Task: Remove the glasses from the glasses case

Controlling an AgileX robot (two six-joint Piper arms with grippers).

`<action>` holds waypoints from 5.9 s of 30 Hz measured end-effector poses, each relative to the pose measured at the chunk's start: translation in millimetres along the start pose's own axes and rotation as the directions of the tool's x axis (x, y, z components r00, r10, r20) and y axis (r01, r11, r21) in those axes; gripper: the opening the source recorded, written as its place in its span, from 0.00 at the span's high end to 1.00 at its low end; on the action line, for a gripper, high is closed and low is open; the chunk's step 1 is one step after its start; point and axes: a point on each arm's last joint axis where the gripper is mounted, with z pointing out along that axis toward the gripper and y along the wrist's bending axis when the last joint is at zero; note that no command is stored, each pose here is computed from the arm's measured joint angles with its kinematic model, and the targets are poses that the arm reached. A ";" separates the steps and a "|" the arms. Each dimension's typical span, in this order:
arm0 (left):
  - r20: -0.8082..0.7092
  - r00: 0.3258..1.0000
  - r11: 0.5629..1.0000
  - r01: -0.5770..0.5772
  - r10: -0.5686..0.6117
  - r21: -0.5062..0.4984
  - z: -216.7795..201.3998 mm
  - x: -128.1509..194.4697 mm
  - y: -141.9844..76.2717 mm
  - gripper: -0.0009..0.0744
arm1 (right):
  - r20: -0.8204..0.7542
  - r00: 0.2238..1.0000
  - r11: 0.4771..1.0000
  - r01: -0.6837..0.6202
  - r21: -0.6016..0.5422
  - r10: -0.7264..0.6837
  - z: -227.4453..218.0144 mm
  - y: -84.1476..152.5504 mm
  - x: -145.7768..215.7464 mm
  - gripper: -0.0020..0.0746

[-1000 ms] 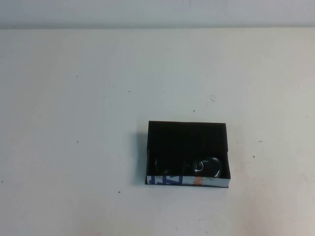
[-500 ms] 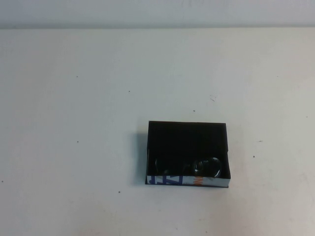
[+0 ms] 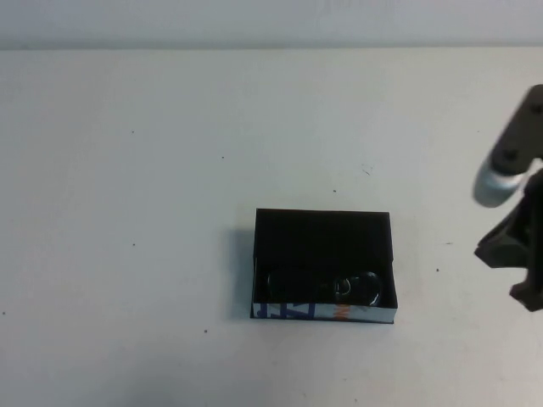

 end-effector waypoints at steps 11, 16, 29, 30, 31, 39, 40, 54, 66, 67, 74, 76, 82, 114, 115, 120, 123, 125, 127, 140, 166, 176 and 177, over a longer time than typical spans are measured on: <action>0.000 1.000 1.000 0.000 0.000 0.000 0.0 0.0 0.0 0.99 | -0.170 0.877 0.892 0.429 -0.142 -0.449 83.8 -0.6 -51.2 1.00; 0.000 1.000 1.000 0.000 0.000 0.000 0.0 0.0 0.0 0.99 | -0.137 0.862 0.867 0.462 -0.185 -0.488 117.8 2.1 -58.2 0.96; 0.000 1.000 1.000 0.000 0.000 0.000 0.0 0.0 0.0 0.99 | -0.069 0.862 0.846 0.472 -0.248 -0.502 170.9 -2.6 -95.6 0.52; 0.000 1.000 1.000 0.000 0.000 0.000 0.0 0.0 0.0 0.99 | -0.073 0.860 0.843 0.471 -0.261 -0.504 175.4 -3.1 -98.9 0.54; 0.000 1.000 1.000 0.000 0.000 0.000 0.0 0.0 0.0 0.99 | -0.082 0.859 0.839 0.468 -0.276 -0.506 179.2 -3.9 -100.6 0.56; 0.000 1.000 1.000 0.000 0.000 0.000 0.0 0.0 0.0 0.99 | -0.144 0.846 0.819 0.432 -0.378 -0.513 217.0 -7.3 -102.9 0.67; 0.000 1.000 1.000 0.000 0.000 0.000 0.0 0.0 0.0 0.99 | -0.148 0.846 0.819 0.429 -0.382 -0.512 219.4 -7.3 -102.1 0.67; 0.000 1.000 1.000 0.000 0.000 0.000 0.0 0.0 0.0 0.99 | -0.141 0.872 0.850 0.400 -0.344 -0.468 223.1 -9.3 -106.1 0.51; 0.000 1.000 1.000 0.000 0.000 0.000 0.0 0.0 0.0 0.99 | -0.171 0.869 0.847 0.380 -0.371 -0.464 240.9 -9.2 -99.4 0.49; 0.000 1.000 1.000 0.000 0.000 0.000 0.0 0.0 0.0 0.99 | -0.172 0.869 0.847 0.379 -0.372 -0.464 241.8 -9.1 -99.0 0.51; 0.000 1.000 1.000 0.000 0.000 0.000 0.0 0.0 0.0 0.99 | -0.190 0.891 0.881 0.335 -0.335 -0.412 232.6 -10.7 -102.2 0.86; 0.000 1.000 1.000 0.000 0.000 0.000 0.0 0.0 0.0 0.99 | -0.194 0.906 0.903 0.311 -0.296 -0.376 218.5 -12.0 -106.5 0.90; 0.000 1.000 1.000 0.000 0.000 0.000 0.0 0.0 0.0 0.99 | -0.190 0.975 0.984 0.084 -0.159 -0.114 143.0 -22.2 -114.4 0.90; 0.000 1.000 1.000 0.000 0.000 0.000 0.0 0.0 0.0 0.99 | -0.112 0.521 0.532 -0.821 0.205 0.846 168.2 -69.7 64.4 0.87; 0.000 1.000 1.000 0.000 0.000 0.000 0.0 0.0 0.0 0.99 | -0.105 0.521 0.531 -0.822 0.204 0.847 169.3 -70.4 64.1 0.84; 0.000 1.000 1.000 0.000 0.000 0.000 0.0 0.0 0.0 0.99 | -0.074 0.530 0.533 -0.823 0.197 0.845 163.8 -70.9 61.2 0.59; 0.000 1.000 1.000 0.000 0.000 0.000 0.0 0.0 0.0 0.99 | 0.006 0.554 0.545 -0.821 0.172 0.832 138.3 -68.3 52.0 0.48; 0.000 1.000 1.000 0.000 0.000 0.000 0.0 0.0 0.0 0.99 | 0.079 0.581 0.566 -0.811 0.151 0.810 114.9 -63.1 47.1 0.46; 0.000 1.000 1.000 0.000 0.000 0.000 0.0 0.0 0.0 0.99 | 0.181 0.615 0.601 -0.789 0.132 0.768 86.6 -52.8 47.0 0.46; 0.000 1.000 1.000 0.000 0.000 0.000 0.0 0.0 0.0 0.99 | 0.629 0.621 0.715 -0.684 0.143 0.468 -5.3 38.2 122.5 0.71; 0.000 1.000 1.000 0.000 0.000 0.000 0.0 0.0 0.0 0.99 | 0.811 0.480 0.597 -0.773 0.212 0.334 56.4 75.8 219.8 0.99; 0.000 1.000 1.000 0.000 0.000 0.000 0.0 0.0 0.0 0.99 | 0.792 0.490 0.596 -0.776 0.206 0.364 59.5 77.0 221.5 0.99; 0.000 1.000 1.000 0.000 0.000 0.000 0.0 0.0 0.0 0.99 | 0.792 0.490 0.596 -0.776 0.206 0.365 59.5 77.0 221.5 0.99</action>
